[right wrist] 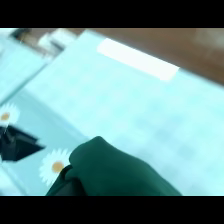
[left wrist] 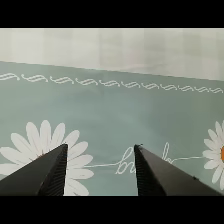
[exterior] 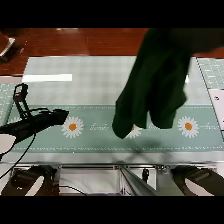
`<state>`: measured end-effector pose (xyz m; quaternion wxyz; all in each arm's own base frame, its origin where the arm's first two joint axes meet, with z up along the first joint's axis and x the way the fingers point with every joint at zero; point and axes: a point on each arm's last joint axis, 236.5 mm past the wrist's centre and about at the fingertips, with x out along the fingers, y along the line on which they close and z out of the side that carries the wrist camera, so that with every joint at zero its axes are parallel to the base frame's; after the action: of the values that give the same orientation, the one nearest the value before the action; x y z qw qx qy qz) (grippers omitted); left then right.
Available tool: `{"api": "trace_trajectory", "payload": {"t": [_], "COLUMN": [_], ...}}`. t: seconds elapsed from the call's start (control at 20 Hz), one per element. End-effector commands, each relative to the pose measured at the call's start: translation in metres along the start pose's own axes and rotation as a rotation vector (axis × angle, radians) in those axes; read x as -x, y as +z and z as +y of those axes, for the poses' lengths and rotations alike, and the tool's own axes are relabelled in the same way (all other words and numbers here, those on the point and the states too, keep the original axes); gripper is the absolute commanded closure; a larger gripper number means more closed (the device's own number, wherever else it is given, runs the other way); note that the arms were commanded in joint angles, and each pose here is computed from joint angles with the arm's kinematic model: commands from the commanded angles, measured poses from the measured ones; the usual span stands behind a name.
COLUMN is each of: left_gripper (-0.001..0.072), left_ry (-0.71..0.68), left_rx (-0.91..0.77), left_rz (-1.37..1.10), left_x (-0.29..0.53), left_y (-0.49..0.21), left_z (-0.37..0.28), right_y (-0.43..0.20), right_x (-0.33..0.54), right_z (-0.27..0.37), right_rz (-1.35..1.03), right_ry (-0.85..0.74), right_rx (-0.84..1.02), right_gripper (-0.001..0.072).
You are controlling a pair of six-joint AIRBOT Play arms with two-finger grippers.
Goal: Fold the shirts.
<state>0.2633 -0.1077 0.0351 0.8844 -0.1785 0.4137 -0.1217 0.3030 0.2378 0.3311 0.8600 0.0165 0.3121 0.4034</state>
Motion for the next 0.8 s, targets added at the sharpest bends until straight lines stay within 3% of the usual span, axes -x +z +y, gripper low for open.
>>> {"api": "trace_trajectory", "payload": {"t": [0.0, 0.25, 0.4, 0.5, 0.55, 0.65, 0.75], "left_gripper": [0.0201, 0.0201, 0.0201, 0.0201, 0.0201, 0.0201, 0.0201], "left_ry": [0.000, -0.006, -0.002, -0.014, -0.022, -0.033, -0.034], "left_rx": [0.003, 0.013, 0.014, 0.030, 0.041, 0.057, 0.058], "left_rz": [-0.004, 0.039, 0.066, 0.076, 0.083, 0.095, 0.101], "left_x": [0.000, 0.000, 0.000, -0.001, -0.003, -0.005, -0.006], "left_y": [0.001, -0.009, -0.016, -0.018, -0.020, -0.022, -0.023], "left_z": [0.000, -0.001, 0.000, -0.003, -0.004, -0.007, -0.007], "right_y": [-0.055, -0.125, -0.141, -0.145, -0.143, -0.131, -0.116], "right_x": [-0.094, -0.234, -0.286, -0.303, -0.305, -0.293, -0.252], "right_z": [0.010, 0.018, 0.036, 0.029, 0.021, -0.008, -0.066], "right_rz": [0.272, 0.473, 0.476, 0.468, 0.458, 0.442, 0.442], "right_ry": [0.002, 0.063, 0.183, 0.182, 0.171, 0.137, 0.042], "right_rx": [0.019, -0.089, -0.245, -0.309, -0.329, -0.355, -0.371], "right_gripper": [0.0691, 0.0691, 0.0691, 0.0690, 0.0653, 0.0292, 0.0301]}}
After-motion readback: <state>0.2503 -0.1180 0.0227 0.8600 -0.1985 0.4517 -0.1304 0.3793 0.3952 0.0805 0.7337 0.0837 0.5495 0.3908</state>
